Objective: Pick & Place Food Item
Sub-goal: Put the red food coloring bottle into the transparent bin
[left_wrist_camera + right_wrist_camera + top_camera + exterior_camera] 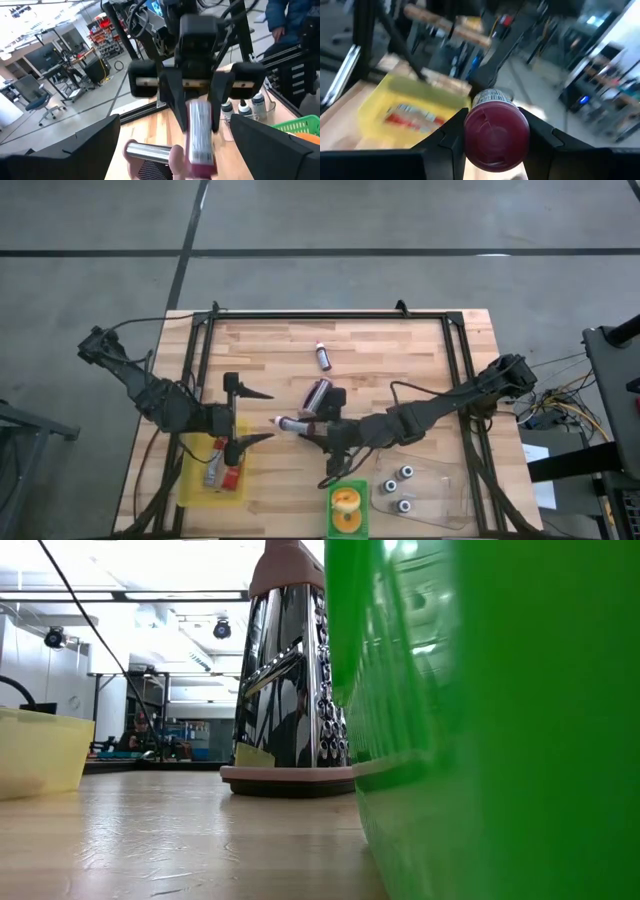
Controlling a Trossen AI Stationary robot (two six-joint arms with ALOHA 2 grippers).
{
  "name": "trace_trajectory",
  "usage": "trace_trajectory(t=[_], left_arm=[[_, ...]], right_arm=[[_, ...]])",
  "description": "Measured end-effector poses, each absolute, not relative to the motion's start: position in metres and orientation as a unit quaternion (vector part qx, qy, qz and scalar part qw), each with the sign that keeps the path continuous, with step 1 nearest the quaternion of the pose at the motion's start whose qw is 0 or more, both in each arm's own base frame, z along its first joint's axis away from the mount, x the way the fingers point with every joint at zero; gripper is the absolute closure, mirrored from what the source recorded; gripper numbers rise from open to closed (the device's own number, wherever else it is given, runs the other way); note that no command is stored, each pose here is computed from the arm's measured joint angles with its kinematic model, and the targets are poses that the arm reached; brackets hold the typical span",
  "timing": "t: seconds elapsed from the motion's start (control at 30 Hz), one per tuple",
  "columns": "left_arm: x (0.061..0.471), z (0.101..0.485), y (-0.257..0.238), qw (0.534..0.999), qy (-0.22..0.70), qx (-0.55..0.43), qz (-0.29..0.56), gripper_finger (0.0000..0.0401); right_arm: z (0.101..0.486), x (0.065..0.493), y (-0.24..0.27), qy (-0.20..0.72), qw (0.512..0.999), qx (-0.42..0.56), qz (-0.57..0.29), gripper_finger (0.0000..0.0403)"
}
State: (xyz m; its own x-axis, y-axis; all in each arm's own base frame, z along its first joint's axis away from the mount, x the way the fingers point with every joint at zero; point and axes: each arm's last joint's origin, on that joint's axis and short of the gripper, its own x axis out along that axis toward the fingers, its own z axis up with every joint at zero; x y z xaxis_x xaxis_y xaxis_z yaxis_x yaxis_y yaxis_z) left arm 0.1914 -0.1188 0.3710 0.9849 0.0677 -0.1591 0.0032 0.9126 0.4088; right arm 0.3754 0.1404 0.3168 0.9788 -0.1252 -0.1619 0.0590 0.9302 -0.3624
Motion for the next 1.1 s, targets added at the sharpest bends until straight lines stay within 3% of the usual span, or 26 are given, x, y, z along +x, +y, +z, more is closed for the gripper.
trace_trajectory(t=[0.37, 0.6, 0.8, 1.1], left_arm=[[0.172, 0.356, -0.105, 0.983, 0.023, 0.179, 0.016, 0.0023], [0.169, 0.345, -0.107, 0.980, -0.092, 0.173, -0.032, 0.0023], [0.176, 0.331, -0.105, 0.960, -0.205, 0.182, -0.057, 0.0023], [0.212, 0.319, -0.096, 0.945, -0.259, 0.172, -0.100, 0.0023]], right_arm=[[0.312, 0.354, 0.136, -0.159, 0.962, -0.189, -0.114, 0.0273], [0.290, 0.325, 0.119, -0.310, 0.933, -0.171, -0.066, 0.0273], [0.280, 0.322, 0.117, -0.344, 0.922, -0.177, -0.012, 0.0273], [0.284, 0.349, 0.128, -0.373, 0.908, -0.193, 0.008, 0.0273]])
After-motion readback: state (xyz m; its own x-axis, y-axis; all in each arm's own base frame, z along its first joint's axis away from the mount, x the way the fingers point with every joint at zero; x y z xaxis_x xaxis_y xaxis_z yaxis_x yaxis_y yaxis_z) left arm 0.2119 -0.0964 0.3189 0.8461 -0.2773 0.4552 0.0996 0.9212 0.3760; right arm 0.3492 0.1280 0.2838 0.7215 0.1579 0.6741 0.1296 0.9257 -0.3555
